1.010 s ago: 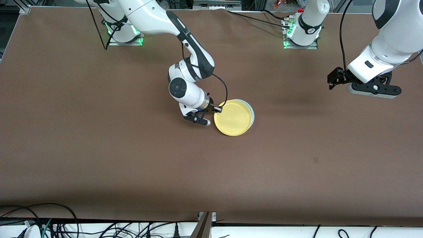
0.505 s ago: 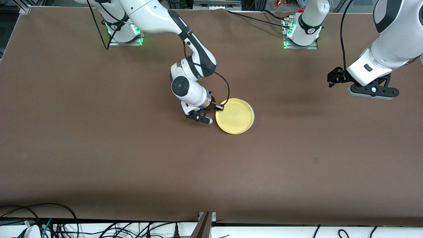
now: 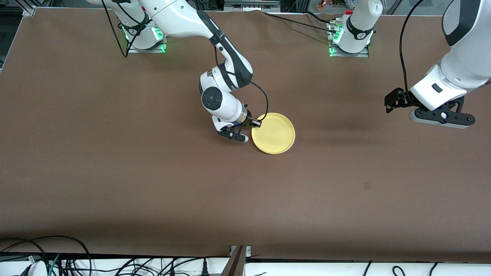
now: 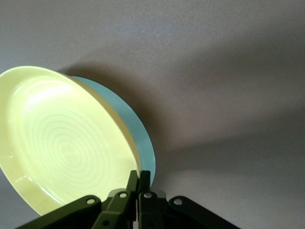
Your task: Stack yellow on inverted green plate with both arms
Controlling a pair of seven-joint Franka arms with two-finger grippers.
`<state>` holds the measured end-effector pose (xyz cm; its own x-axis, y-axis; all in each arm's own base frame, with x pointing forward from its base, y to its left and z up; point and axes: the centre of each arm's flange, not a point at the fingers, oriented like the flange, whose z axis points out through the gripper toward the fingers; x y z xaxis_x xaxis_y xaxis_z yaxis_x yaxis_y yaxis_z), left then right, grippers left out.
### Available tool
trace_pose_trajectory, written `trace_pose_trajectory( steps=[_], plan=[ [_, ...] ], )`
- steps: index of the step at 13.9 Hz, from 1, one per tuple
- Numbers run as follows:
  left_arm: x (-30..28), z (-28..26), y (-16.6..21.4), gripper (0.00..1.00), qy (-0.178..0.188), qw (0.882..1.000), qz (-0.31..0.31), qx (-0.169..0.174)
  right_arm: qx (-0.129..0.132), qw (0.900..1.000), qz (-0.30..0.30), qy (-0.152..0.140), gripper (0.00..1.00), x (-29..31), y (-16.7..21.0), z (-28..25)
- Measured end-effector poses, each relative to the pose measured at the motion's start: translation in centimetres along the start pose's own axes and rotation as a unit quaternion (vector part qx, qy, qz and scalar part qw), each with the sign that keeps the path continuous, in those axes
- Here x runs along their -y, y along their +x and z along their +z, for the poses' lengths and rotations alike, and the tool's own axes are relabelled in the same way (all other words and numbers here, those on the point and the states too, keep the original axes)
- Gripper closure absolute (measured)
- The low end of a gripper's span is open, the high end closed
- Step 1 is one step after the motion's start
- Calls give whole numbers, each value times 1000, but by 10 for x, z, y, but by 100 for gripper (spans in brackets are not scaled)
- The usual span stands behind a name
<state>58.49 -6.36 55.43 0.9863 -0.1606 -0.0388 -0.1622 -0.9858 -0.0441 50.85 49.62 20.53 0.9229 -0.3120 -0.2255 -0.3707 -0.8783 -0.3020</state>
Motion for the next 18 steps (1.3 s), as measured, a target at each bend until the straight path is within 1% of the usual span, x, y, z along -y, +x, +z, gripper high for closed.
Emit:
trace_pose_trajectory(
  steps=[1, 2, 3, 5, 8, 9, 10, 11, 12, 14, 16, 18],
  plan=[
    [3, 2, 3, 0, -1, 1000, -2, 1, 0, 1000, 1, -1, 95, 0, 0, 1],
    [5, 2, 4, 0, -3, 1000, -5, 2, 1, 1000, 2, -1, 95, -1, 0, 2],
    [6, 0, 3, 0, -10, 1000, -8, 0, 1, 1000, 3, -2, 90, -1, 0, 3],
    [7, -6, 3, 0, -13, 1000, -9, -5, -1, 1000, 3, -1, 71, 0, 1, 2],
    [8, -9, 2, 0, -13, 1000, -10, -8, -18, 1000, 4, 4, 39, 3, 19, -21],
    [7, -10, 1, 0, -13, 1000, -10, -8, -20, 1000, 2, -3, 30, 3, 28, -35],
    [6, -11, 1, 0, -13, 1000, -9, -8, -17, 1000, -1, -16, 21, 1, 39, -54],
    [5, -13, 0, 0, -13, 1000, -7, -8, -9, 999, -9, -34, 9, -2, 52, -76],
    [4, -16, 0, 0, -13, 1000, -6, -11, 4, 998, -23, -52, 1, -10, 67, -100],
    [3, -20, -2, 0, -12, 1000, -5, -15, 32, 995, -54, -75, 0, -32, 101, -148],
    [3, -21, -2, 0, -12, 1000, -5, -15, 56, 993, -72, -80, 0, -63, 137, -184],
    [3, -21, -2, 0, -12, 1000, -5, -15, 70, 990, -89, -83, 0, -98, 168, -212]
  ],
)
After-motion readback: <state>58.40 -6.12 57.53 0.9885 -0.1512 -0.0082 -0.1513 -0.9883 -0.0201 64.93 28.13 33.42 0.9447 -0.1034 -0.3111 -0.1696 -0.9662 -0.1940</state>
